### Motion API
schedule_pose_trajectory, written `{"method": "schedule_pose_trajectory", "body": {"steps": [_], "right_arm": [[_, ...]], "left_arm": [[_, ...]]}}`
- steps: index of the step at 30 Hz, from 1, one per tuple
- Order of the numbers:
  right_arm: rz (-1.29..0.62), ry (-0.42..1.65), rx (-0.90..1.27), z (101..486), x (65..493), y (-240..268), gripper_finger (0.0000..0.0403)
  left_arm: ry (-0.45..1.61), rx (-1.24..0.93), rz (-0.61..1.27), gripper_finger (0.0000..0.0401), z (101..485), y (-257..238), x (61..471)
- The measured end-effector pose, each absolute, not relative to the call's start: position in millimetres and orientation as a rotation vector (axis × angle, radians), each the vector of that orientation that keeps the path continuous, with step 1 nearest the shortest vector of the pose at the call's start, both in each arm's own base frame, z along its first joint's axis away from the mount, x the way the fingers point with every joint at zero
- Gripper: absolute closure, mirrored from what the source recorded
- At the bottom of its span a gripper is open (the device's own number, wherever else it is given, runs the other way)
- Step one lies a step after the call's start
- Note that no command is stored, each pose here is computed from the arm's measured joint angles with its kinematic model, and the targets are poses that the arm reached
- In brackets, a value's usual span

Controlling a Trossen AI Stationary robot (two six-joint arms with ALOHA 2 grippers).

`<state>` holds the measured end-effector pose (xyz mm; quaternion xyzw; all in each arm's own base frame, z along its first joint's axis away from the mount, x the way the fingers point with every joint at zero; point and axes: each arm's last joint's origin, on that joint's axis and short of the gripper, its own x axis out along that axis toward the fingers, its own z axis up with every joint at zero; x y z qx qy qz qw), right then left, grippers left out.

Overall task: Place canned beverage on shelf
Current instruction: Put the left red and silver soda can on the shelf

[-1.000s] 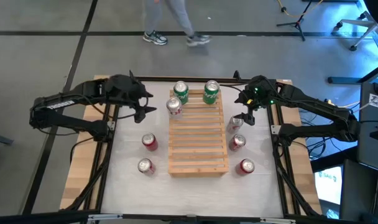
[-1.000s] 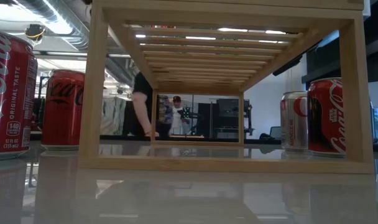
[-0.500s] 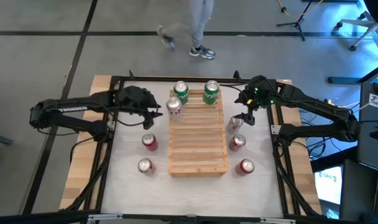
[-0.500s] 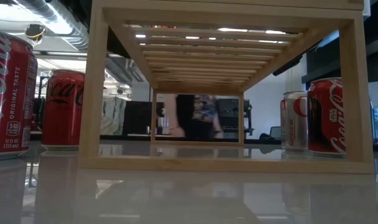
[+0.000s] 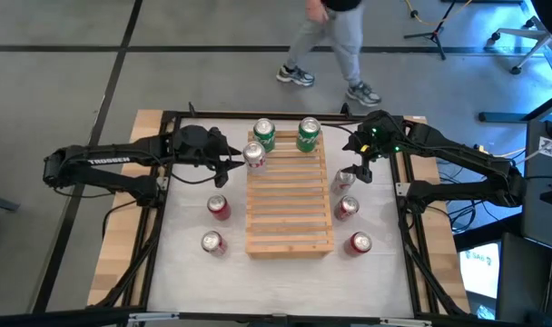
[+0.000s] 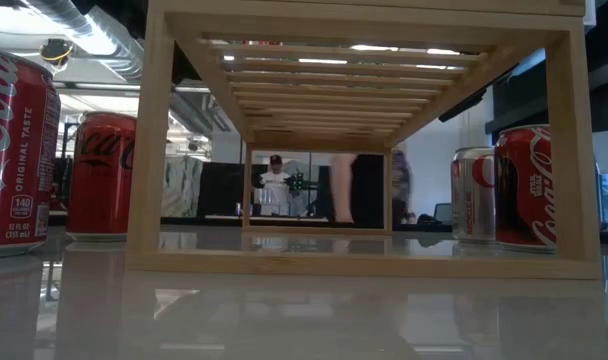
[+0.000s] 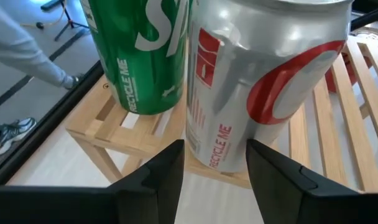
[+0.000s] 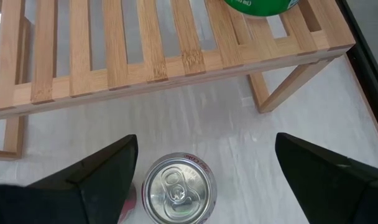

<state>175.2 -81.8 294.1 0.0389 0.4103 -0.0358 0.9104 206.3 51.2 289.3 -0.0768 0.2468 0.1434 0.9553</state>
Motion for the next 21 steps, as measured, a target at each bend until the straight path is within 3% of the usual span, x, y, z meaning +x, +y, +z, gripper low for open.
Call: {"method": "schedule_pose_trajectory", "body": {"steps": [21], "right_arm": [[-0.074, 0.846, 0.08, 294, 175, -82, 0.0027]], "left_arm": [[0.538, -0.157, 0.291, 0.0238, 268, 59, 237]]}}
